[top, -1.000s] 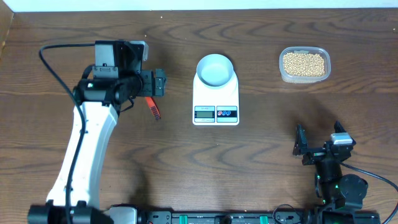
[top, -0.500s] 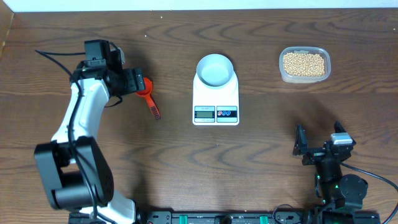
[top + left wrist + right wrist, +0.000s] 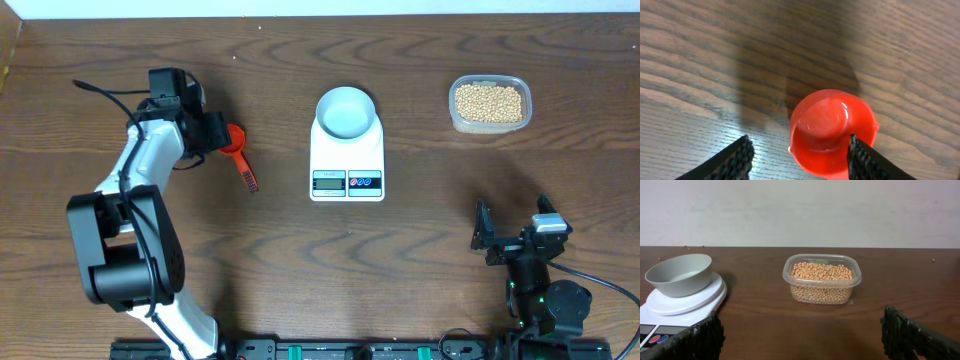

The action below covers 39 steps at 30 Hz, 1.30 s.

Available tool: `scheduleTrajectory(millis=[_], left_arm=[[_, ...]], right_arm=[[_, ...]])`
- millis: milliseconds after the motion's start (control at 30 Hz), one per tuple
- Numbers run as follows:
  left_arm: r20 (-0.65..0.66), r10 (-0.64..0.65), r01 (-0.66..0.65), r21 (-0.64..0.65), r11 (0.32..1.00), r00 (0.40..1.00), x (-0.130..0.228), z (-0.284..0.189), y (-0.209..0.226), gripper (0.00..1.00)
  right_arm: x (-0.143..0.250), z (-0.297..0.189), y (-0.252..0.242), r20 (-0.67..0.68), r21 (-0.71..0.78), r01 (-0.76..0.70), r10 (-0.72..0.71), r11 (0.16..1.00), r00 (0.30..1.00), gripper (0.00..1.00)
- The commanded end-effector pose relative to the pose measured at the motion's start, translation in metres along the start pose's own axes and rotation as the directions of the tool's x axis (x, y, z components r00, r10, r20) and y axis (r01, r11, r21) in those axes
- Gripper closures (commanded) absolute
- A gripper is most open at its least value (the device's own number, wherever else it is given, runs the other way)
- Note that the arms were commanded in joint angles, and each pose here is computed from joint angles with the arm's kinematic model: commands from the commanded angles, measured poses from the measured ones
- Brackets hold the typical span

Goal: Scoop item into bowl and weigh 50g on scale
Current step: 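Move the left gripper forward over the red scoop's bowl, then lower the left gripper and close it on the red scoop rim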

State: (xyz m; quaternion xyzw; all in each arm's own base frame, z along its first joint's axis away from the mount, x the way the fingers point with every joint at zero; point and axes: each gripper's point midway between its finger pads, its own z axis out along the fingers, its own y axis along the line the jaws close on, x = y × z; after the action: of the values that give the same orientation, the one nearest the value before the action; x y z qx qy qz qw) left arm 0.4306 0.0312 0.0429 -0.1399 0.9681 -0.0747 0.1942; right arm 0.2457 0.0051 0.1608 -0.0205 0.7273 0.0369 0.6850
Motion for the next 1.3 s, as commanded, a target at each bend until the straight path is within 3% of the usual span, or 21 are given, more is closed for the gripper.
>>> scheduleTrajectory(millis=[0,867,1267], left_arm=[[0.002,-0.051,0.051,-0.01,0.999,0.999,-0.004,0.008,0.002,0.41],[-0.002,-0.178,0.177,-0.115,0.977,0.984,0.007,0.033,0.003,0.69],[-0.017,-0.197,0.193,-0.135,0.972,0.98,0.013,0.045,0.008,0.75]], right_arm=[[0.0,0.0,0.001,0.001,-0.002,0.012,-0.012,1.0,1.0,0.01],[0.0,0.0,0.001,0.001,-0.002,0.012,-0.012,1.0,1.0,0.01],[0.0,0.0,0.001,0.001,-0.002,0.012,-0.012,1.0,1.0,0.01]])
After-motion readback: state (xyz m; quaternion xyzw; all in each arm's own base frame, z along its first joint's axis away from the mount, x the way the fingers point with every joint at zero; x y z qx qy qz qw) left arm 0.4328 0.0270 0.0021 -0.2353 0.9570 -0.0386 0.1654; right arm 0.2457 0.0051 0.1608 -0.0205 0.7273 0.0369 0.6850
